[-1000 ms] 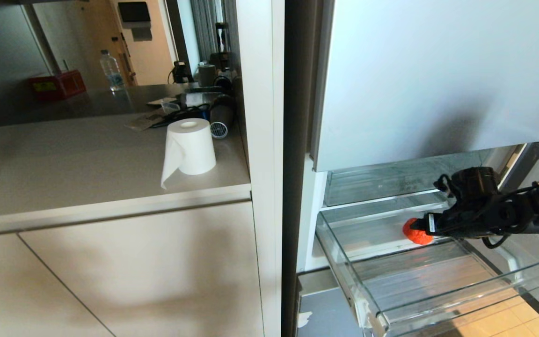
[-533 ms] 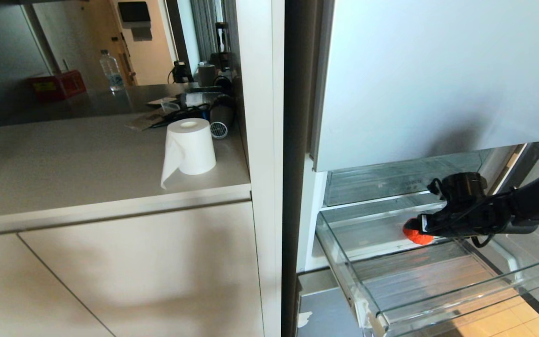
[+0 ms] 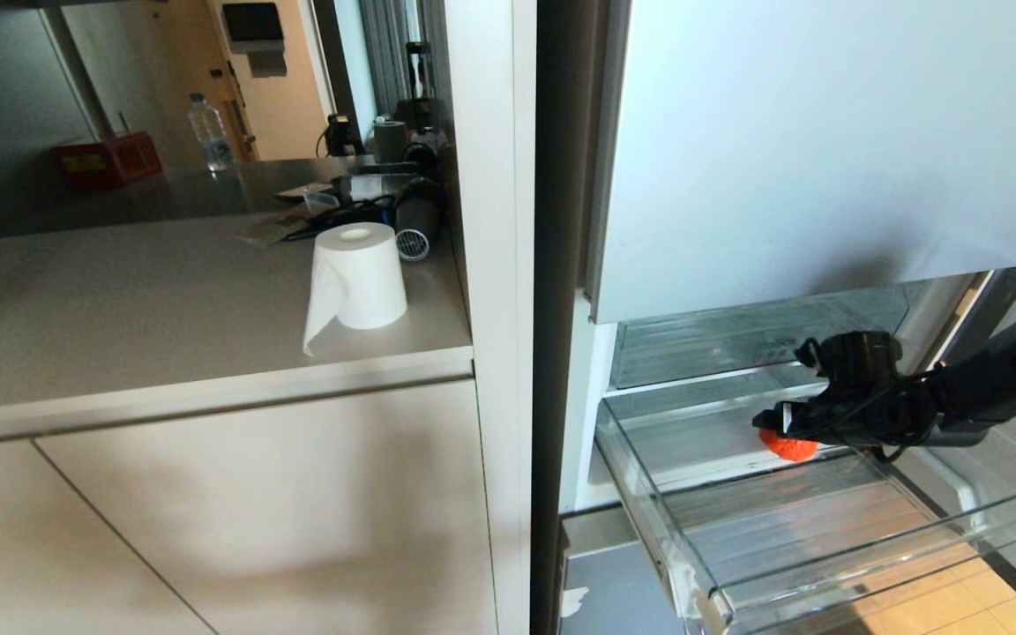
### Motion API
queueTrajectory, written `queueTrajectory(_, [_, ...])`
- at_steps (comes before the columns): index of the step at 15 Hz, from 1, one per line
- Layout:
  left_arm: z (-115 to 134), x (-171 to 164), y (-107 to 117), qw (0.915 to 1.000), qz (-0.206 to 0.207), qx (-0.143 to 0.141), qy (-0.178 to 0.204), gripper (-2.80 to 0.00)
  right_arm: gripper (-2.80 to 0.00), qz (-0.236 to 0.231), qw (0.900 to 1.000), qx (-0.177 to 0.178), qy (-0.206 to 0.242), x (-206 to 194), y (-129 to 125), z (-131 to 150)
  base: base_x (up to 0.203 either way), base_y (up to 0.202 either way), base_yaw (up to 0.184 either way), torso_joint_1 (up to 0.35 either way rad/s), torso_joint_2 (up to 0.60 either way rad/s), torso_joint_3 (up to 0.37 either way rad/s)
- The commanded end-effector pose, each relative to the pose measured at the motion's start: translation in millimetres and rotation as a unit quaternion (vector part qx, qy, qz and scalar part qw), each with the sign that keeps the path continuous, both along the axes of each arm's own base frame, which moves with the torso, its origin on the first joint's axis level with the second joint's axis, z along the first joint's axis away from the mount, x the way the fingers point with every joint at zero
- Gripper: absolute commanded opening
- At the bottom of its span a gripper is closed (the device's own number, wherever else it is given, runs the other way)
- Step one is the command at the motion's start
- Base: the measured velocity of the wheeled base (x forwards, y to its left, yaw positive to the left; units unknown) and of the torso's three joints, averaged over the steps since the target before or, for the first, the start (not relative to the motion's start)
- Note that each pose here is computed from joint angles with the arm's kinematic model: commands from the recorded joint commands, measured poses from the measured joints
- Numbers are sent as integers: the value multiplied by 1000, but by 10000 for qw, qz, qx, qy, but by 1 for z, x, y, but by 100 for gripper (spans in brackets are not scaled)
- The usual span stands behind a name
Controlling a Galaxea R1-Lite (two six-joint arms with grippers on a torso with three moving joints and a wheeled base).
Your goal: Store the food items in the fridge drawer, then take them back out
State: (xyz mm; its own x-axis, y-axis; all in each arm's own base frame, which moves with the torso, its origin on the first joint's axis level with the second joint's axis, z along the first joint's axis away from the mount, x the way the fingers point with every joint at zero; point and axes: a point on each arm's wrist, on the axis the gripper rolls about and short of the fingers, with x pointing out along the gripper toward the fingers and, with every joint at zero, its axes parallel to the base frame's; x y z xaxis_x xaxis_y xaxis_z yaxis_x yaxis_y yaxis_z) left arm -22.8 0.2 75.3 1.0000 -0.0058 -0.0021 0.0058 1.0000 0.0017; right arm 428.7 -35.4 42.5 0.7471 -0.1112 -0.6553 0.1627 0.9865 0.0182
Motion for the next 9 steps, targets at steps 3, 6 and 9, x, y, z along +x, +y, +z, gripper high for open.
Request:
queueTrajectory(3, [0, 0, 0, 10000, 1, -1, 1, -280, 0, 3, 10000, -4, -35, 3, 0, -5, 0, 0, 0, 0, 0, 0])
queueTrajectory(6, [0, 0, 0, 10000, 6, -1, 2, -280, 0, 3, 10000, 0, 25, 3, 0, -9, 0, 0, 0, 0, 0, 0])
queueTrajectory(9, [0, 0, 0, 10000, 6, -1, -3, -280, 0, -9, 10000, 8, 41, 4, 0, -11, 0, 0, 0, 0, 0, 0])
